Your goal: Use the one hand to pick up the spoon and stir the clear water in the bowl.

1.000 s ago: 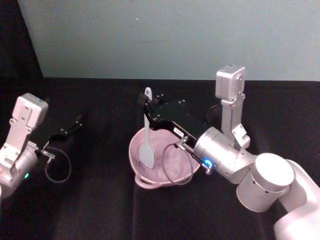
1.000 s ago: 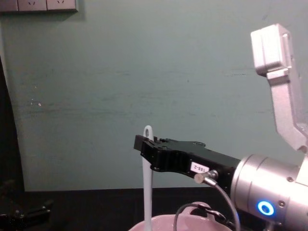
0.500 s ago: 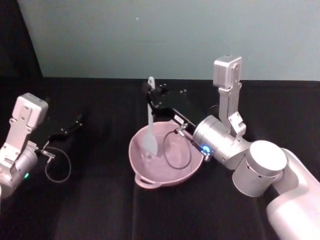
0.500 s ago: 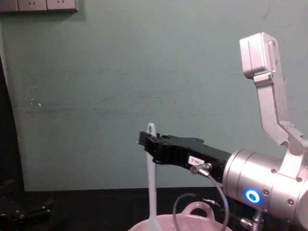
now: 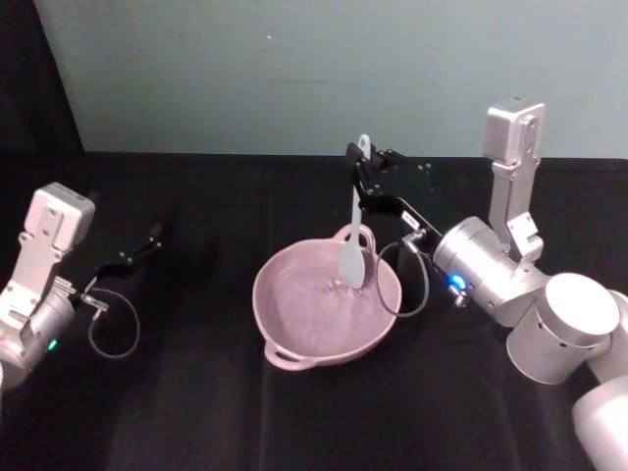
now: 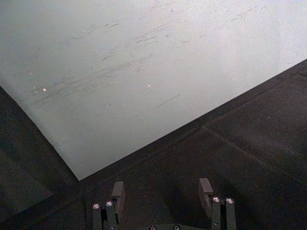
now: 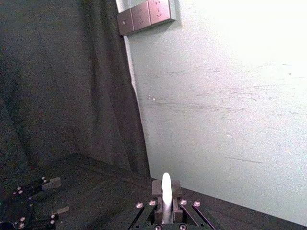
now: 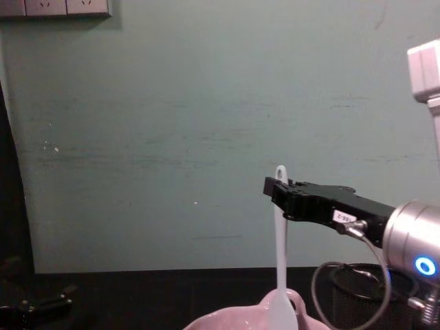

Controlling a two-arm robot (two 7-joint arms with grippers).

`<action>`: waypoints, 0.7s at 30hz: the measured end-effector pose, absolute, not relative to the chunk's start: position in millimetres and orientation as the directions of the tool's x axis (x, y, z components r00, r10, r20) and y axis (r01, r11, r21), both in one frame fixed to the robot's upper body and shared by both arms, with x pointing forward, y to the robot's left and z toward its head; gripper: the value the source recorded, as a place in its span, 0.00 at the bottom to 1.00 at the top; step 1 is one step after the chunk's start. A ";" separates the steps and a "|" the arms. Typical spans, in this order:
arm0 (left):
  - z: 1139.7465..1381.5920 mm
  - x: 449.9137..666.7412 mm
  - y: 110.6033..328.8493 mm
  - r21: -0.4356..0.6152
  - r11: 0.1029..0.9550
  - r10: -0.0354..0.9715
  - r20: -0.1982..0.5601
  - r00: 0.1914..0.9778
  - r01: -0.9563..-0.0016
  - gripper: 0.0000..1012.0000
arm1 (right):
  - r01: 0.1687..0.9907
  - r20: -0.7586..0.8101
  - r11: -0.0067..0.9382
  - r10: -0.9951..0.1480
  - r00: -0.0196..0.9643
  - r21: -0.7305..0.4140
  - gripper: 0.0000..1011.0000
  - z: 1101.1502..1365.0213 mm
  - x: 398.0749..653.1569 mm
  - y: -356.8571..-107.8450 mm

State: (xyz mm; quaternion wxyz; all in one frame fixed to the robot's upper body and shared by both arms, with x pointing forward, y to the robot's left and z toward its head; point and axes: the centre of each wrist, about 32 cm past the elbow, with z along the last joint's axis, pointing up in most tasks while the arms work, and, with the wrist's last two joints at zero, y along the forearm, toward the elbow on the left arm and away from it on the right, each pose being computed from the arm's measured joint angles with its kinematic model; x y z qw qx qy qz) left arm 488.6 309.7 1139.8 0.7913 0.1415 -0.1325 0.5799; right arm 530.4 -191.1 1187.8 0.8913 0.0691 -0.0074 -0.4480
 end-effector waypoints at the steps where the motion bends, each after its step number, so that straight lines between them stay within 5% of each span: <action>1: 1139.8 488.6 309.7 0.070 0.287 0.880 0.374 0.292 -0.955 1.00 | 0.799 -0.044 0.588 -0.801 0.597 0.127 0.12 1188.3 527.7 -193.6; 10: 1139.8 488.6 309.7 0.070 0.287 0.880 0.374 0.292 -0.955 1.00 | 0.784 -0.036 0.612 -0.785 0.618 0.108 0.12 1187.1 512.3 -192.6; 21: 1139.8 488.6 309.7 0.070 0.287 0.880 0.374 0.292 -0.955 1.00 | 0.689 -0.045 0.711 -0.691 0.722 0.139 0.12 1192.4 494.0 -156.9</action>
